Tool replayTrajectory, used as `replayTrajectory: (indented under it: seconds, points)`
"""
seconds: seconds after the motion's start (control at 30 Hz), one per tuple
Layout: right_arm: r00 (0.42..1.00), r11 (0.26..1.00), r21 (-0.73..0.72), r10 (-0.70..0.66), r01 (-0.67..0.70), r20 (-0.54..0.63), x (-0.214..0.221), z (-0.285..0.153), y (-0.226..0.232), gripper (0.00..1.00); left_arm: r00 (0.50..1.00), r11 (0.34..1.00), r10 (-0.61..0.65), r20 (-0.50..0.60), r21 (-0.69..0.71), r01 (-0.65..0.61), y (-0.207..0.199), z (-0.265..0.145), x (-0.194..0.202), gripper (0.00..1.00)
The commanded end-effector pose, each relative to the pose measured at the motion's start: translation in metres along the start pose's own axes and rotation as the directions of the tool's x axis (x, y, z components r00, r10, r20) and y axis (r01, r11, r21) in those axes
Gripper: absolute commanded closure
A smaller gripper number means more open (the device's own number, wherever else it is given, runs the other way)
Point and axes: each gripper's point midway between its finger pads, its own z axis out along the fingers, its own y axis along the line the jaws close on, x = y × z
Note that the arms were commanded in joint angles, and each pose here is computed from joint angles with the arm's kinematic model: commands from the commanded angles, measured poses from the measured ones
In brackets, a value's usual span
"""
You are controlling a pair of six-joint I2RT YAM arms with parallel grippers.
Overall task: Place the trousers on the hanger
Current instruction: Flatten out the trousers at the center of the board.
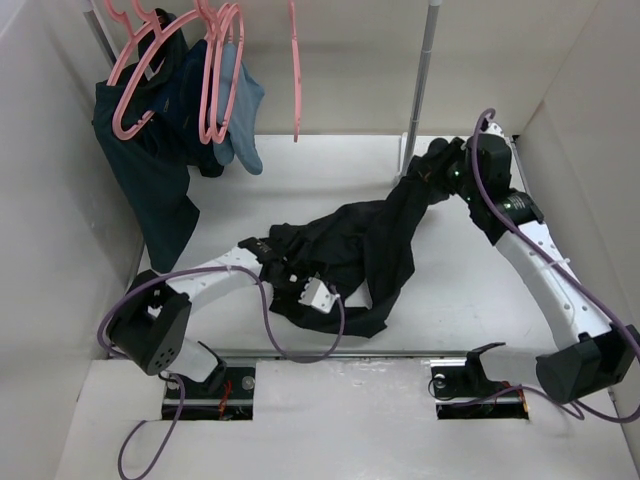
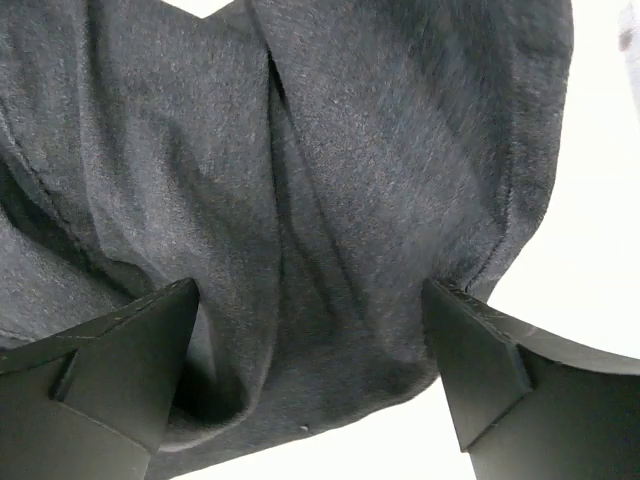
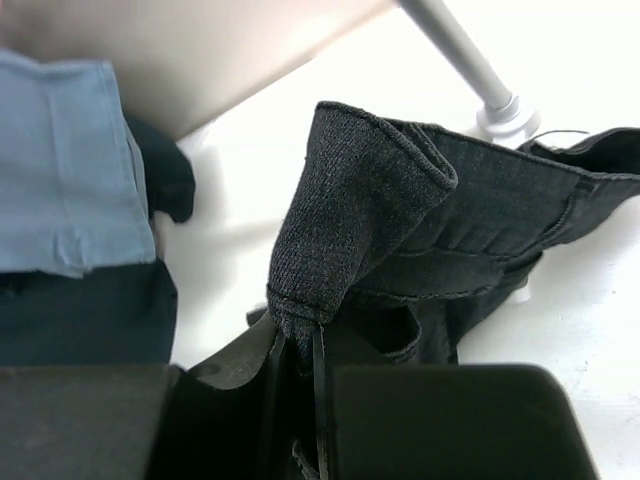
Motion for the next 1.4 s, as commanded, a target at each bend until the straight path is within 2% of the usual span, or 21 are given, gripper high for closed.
replayTrajectory:
  seconds: [0.0, 0.1, 0.2, 0.33, 0.43, 0.47, 0.57, 0.63, 0.73, 0.83, 0.87, 0.9, 0.93, 0.97, 1.03, 1.07, 1.1, 1.13, 1.17, 1.23, 1.37]
  points:
    - [0.976, 0.997, -0.063, 0.061, -0.049, 0.211, -0.07, -0.033, 0.029, 1.0, 0.996, 0.996, 0.092, -0.022, -0.001, -0.092, -0.001, 0.009, 0.009, 0.07]
    - [0.964, 0.997, -0.054, 0.059, -0.047, 0.259, -0.094, -0.044, 0.028, 1.0, 0.991, 0.991, 0.128, -0.048, 0.034, -0.127, -0.01, 0.013, 0.018, 0.15]
    - [0.949, 0.999, -0.049, 0.031, -0.016, 0.313, -0.122, -0.052, 0.03, 1.0, 0.99, 0.991, 0.123, -0.067, 0.067, -0.119, -0.018, 0.011, 0.022, 0.15]
    - [0.957, 0.999, -0.051, 0.004, 0.011, 0.289, -0.126, -0.041, 0.034, 1.0, 0.984, 0.983, 0.152, -0.088, 0.116, -0.142, -0.022, 0.004, 0.024, 0.15]
    - [0.96, 0.998, -0.059, 0.004, 0.013, 0.28, -0.125, -0.038, 0.037, 1.0, 0.984, 0.979, 0.153, -0.09, 0.15, -0.138, -0.025, 0.0, 0.022, 0.1]
    - [0.964, 0.998, -0.061, 0.002, 0.015, 0.267, -0.123, -0.034, 0.037, 1.0, 0.984, 0.98, 0.156, -0.089, 0.141, -0.143, -0.022, 0.0, 0.022, 0.04]
    - [0.964, 0.998, -0.061, 0.002, 0.015, 0.267, -0.121, -0.032, 0.035, 1.0, 0.99, 0.991, 0.1, -0.104, 0.096, -0.09, -0.017, 0.013, 0.024, 0.04]
    - [0.965, 0.998, -0.055, 0.001, 0.014, 0.26, -0.118, -0.03, 0.033, 1.0, 0.991, 0.995, 0.091, -0.099, 0.059, -0.086, -0.011, 0.021, 0.026, 0.14]
    - [0.959, 1.0, -0.025, -0.006, 0.013, 0.282, -0.127, -0.034, 0.023, 1.0, 0.994, 0.994, 0.065, -0.087, 0.099, -0.056, -0.024, 0.023, 0.026, 0.27]
    - [0.961, 0.998, -0.034, -0.048, 0.059, 0.274, -0.138, -0.035, 0.02, 1.0, 0.995, 0.995, 0.023, -0.097, 0.101, -0.013, -0.029, 0.023, 0.029, 0.71]
    - [0.965, 0.997, -0.026, -0.058, 0.067, 0.254, -0.138, -0.033, 0.017, 1.0, 0.994, 0.997, -0.013, -0.107, 0.073, 0.021, -0.025, 0.023, 0.03, 0.96]
    - [0.97, 0.995, -0.022, -0.086, 0.094, 0.228, -0.135, -0.024, 0.016, 1.0, 0.991, 0.997, -0.068, -0.117, 0.035, 0.073, -0.019, 0.023, 0.03, 1.0]
    - [0.97, 0.994, -0.027, -0.102, 0.11, 0.221, -0.138, -0.023, 0.017, 1.0, 0.985, 0.993, -0.118, -0.127, -0.045, 0.114, 0.002, 0.016, 0.032, 1.0]
    - [0.963, 0.991, -0.034, -0.12, 0.132, 0.24, -0.147, -0.027, 0.024, 1.0, 0.964, 0.968, -0.239, -0.114, -0.109, 0.227, 0.013, 0.009, 0.035, 1.0]
    - [0.954, 0.981, -0.037, -0.175, 0.189, 0.243, -0.153, -0.027, 0.029, 1.0, 0.907, 0.885, -0.414, -0.075, -0.266, 0.382, 0.049, -0.025, 0.058, 1.0]
    - [0.95, 0.978, -0.036, -0.191, 0.206, 0.249, -0.156, -0.031, 0.031, 1.0, 0.895, 0.834, -0.446, -0.023, -0.375, 0.405, 0.084, -0.059, 0.059, 1.0]
    - [0.94, 0.975, -0.025, -0.204, 0.219, 0.274, -0.166, -0.041, 0.036, 1.0, 0.863, 0.773, -0.504, 0.02, -0.437, 0.461, 0.097, -0.085, 0.067, 1.0]
    - [0.93, 0.971, -0.002, -0.228, 0.239, 0.288, -0.171, -0.044, 0.035, 1.0, 0.817, 0.691, -0.574, 0.051, -0.505, 0.517, 0.107, -0.116, 0.094, 1.0]
    - [0.918, 0.97, 0.04, -0.24, 0.24, 0.317, -0.179, -0.053, 0.032, 1.0, 0.811, 0.649, -0.58, 0.077, -0.558, 0.518, 0.12, -0.152, 0.095, 1.0]
    - [0.899, 0.961, 0.092, -0.276, 0.26, 0.34, -0.185, -0.069, 0.027, 1.0, 0.818, 0.616, -0.572, 0.06, -0.627, 0.477, 0.121, -0.199, 0.109, 1.0]
    - [0.876, 0.949, 0.188, -0.307, 0.253, 0.372, -0.19, -0.093, 0.008, 1.0, 0.847, 0.663, -0.531, 0.002, -0.622, 0.417, 0.111, -0.241, 0.091, 1.0]
